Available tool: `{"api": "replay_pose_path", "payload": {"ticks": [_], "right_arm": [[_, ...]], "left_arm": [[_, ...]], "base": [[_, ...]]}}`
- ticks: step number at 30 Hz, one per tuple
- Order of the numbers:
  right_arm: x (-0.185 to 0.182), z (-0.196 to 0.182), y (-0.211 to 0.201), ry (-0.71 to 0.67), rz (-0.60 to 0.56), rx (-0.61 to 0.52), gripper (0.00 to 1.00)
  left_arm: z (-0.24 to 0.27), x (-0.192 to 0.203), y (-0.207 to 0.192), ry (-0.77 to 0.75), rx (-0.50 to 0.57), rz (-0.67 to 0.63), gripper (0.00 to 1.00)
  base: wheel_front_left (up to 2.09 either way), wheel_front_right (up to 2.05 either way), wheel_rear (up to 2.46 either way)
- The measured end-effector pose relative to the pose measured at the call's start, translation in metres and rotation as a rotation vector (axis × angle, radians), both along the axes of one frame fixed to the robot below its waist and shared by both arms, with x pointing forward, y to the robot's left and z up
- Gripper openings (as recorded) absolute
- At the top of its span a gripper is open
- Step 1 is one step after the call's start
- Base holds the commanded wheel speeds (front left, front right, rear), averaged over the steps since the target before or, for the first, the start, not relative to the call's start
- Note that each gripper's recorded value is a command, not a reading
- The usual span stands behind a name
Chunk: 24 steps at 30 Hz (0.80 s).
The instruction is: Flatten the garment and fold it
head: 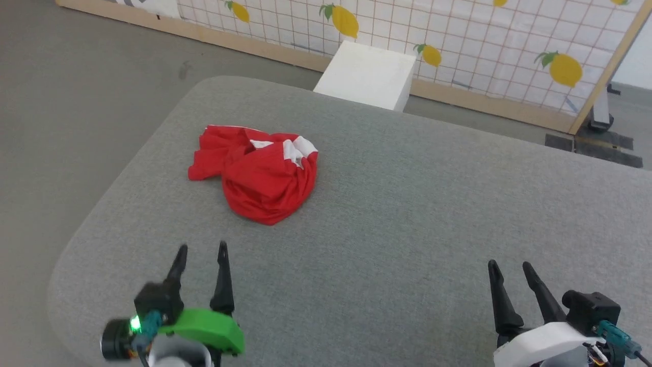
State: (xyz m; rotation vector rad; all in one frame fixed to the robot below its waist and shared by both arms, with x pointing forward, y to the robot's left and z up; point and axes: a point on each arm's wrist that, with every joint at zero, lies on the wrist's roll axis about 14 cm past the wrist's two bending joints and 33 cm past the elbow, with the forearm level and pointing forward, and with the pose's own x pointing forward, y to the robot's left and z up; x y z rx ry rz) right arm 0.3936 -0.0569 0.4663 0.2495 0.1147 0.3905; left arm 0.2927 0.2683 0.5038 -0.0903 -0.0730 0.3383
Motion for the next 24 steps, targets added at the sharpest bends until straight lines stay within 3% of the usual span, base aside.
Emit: {"api": "replay_pose_path", "payload": {"ticks": [6,10,16,24], "right_arm": [[0.008,-0.002,-0.014,0.006,-0.034,-0.028,1.00],[0.016,-0.002,-0.020,0.008,-0.047,-0.044,1.00],[0.032,0.000,-0.034,0.004,-0.083,-0.077,1.00],[0.036,-0.024,-0.073,0.074,-0.182,-0.111,1.00]], "left_arm": [[0.036,0.060,0.010,-0.004,0.059,-0.090,1.00],[0.038,0.103,0.024,0.082,-0.020,-0.113,1.00],[0.002,0.151,0.044,0.343,-0.205,-0.086,1.00],[-0.079,0.170,0.029,0.644,-0.337,-0.069,1.00]], "base": [[0.00,0.00,0.00],[0.00,0.00,0.00],[0.00,0.00,0.00],[0.00,0.00,0.00]]}}
